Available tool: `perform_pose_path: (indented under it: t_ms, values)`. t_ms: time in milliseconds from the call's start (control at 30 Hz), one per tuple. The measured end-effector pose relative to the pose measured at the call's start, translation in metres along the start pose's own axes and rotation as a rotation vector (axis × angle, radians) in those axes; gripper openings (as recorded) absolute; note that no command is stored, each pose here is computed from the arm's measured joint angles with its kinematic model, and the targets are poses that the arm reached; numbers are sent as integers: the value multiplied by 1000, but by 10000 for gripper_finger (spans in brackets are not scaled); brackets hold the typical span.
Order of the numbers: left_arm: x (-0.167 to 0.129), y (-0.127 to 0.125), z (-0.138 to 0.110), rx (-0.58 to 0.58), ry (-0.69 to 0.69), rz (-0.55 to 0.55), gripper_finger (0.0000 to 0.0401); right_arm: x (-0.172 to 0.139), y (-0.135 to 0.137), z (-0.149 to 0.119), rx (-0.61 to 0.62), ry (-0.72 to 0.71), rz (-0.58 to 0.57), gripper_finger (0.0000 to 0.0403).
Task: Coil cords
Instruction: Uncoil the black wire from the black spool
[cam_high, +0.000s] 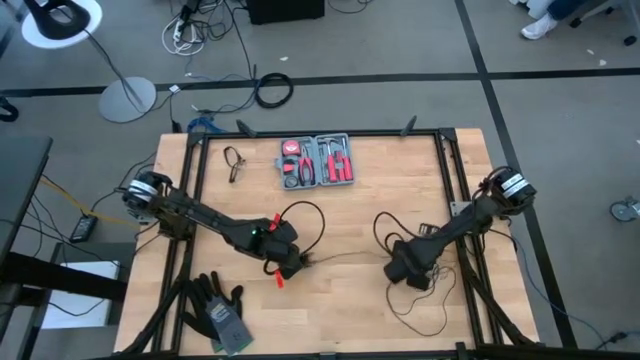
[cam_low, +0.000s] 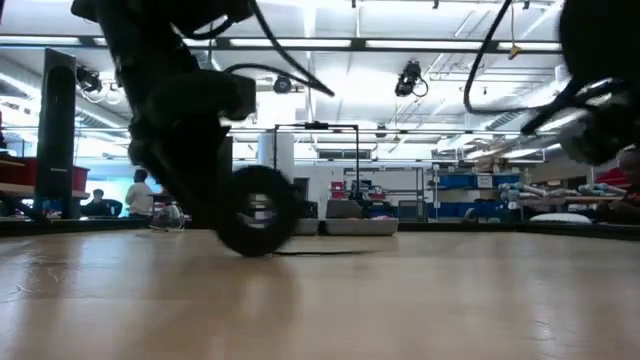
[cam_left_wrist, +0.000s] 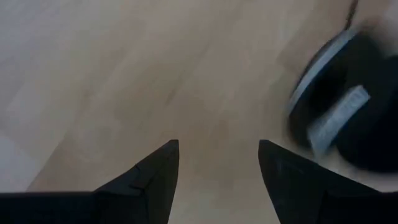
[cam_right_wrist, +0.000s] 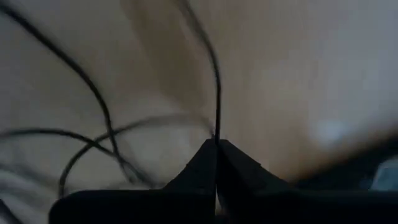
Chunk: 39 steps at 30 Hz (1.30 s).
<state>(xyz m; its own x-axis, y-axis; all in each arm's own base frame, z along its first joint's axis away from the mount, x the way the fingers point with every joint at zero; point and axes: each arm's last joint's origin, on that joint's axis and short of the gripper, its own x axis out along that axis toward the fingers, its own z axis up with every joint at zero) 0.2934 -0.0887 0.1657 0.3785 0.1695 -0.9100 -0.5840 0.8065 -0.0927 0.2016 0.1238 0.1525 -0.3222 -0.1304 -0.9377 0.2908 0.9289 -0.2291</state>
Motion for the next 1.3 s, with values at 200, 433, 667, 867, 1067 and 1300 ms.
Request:
perform_pose_path:
  t_ms: [200, 433, 667, 867, 1067, 1300]
  values:
    - [0, -1, 0, -3, -3, -8, 223, -6, 24, 14, -71, -378, 57, 41]
    - [0, -6, 5, -21, -44, -59, 223, -23, 39, 44, -101, -742, 170, 90]
    - [-1, -10, 8, -29, -75, -99, 223, -45, 38, 74, -180, -1019, 213, 138]
    - [-1, -12, 9, -32, -88, -116, 223, -42, 35, 106, -356, -1148, 74, 153]
    - [-2, -12, 9, -34, -88, -118, 223, -14, 32, 144, -510, -1144, 58, 147]
    - [-2, -13, 9, -31, -87, -128, 223, -7, 11, 164, -455, -1127, 70, 120]
